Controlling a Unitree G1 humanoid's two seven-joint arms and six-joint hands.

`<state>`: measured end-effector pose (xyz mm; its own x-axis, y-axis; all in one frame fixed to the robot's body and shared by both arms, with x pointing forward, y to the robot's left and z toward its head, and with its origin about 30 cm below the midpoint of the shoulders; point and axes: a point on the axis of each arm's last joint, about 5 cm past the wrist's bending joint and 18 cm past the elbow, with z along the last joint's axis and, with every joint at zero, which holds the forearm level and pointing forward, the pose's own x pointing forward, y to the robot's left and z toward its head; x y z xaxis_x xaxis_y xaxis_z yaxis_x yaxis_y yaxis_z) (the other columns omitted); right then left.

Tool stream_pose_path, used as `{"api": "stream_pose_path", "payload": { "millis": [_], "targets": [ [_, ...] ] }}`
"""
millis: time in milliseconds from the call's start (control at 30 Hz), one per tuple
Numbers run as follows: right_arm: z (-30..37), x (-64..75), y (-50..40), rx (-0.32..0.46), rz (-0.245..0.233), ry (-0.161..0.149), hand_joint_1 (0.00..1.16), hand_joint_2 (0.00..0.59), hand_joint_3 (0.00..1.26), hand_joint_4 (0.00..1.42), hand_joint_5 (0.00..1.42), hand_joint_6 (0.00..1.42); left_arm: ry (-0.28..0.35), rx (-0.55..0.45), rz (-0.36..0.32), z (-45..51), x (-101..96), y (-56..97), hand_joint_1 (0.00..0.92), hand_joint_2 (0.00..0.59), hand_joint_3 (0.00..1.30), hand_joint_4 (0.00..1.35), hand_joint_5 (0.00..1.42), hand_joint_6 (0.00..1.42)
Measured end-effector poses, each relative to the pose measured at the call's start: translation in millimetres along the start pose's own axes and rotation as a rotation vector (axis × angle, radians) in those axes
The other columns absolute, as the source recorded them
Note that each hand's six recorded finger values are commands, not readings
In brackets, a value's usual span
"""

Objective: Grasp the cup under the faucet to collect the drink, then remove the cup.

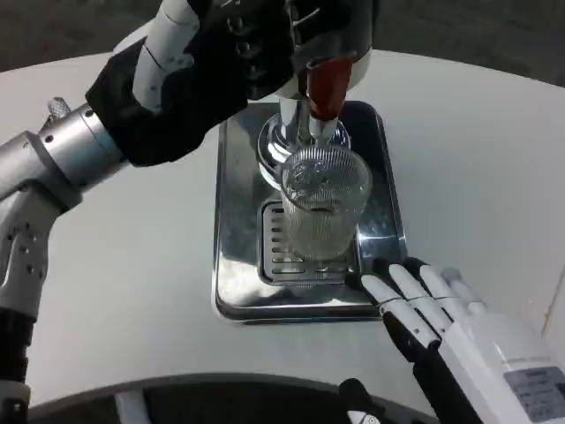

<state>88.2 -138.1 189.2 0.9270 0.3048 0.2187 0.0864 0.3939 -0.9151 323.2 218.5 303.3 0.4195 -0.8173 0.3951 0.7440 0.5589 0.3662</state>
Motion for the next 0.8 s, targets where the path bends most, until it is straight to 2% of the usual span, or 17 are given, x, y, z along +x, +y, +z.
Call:
{"api": "stream_pose_path", "payload": {
  "millis": [167,567,667,800],
  "targets": [
    [0.1,0.3,0.0,0.008,-0.002,0.010,0.44,0.464,0.11,0.04,0.01,0.00,0.022,-0.003,-0.036,-6.1,4.5,-3.4,0.000,0.078,0.00,0.00,0.03,0.00],
    [0.6,1.1,-0.1,0.021,-0.008,0.012,0.44,0.464,0.12,0.04,0.02,0.00,0.048,0.102,-0.073,2.5,5.3,-6.2,0.000,0.076,0.00,0.00,0.05,0.01],
    [1.0,1.3,0.0,0.025,-0.008,0.011,0.44,0.464,0.12,0.04,0.02,0.01,0.053,0.175,-0.083,6.9,2.3,-8.1,0.000,0.075,0.00,0.00,0.05,0.01],
    [1.3,1.5,0.2,0.028,-0.006,0.011,0.44,0.464,0.12,0.04,0.02,0.01,0.083,0.372,-0.118,20.0,-0.8,-10.9,0.000,0.074,0.00,0.00,0.05,0.01]
  ]
}}
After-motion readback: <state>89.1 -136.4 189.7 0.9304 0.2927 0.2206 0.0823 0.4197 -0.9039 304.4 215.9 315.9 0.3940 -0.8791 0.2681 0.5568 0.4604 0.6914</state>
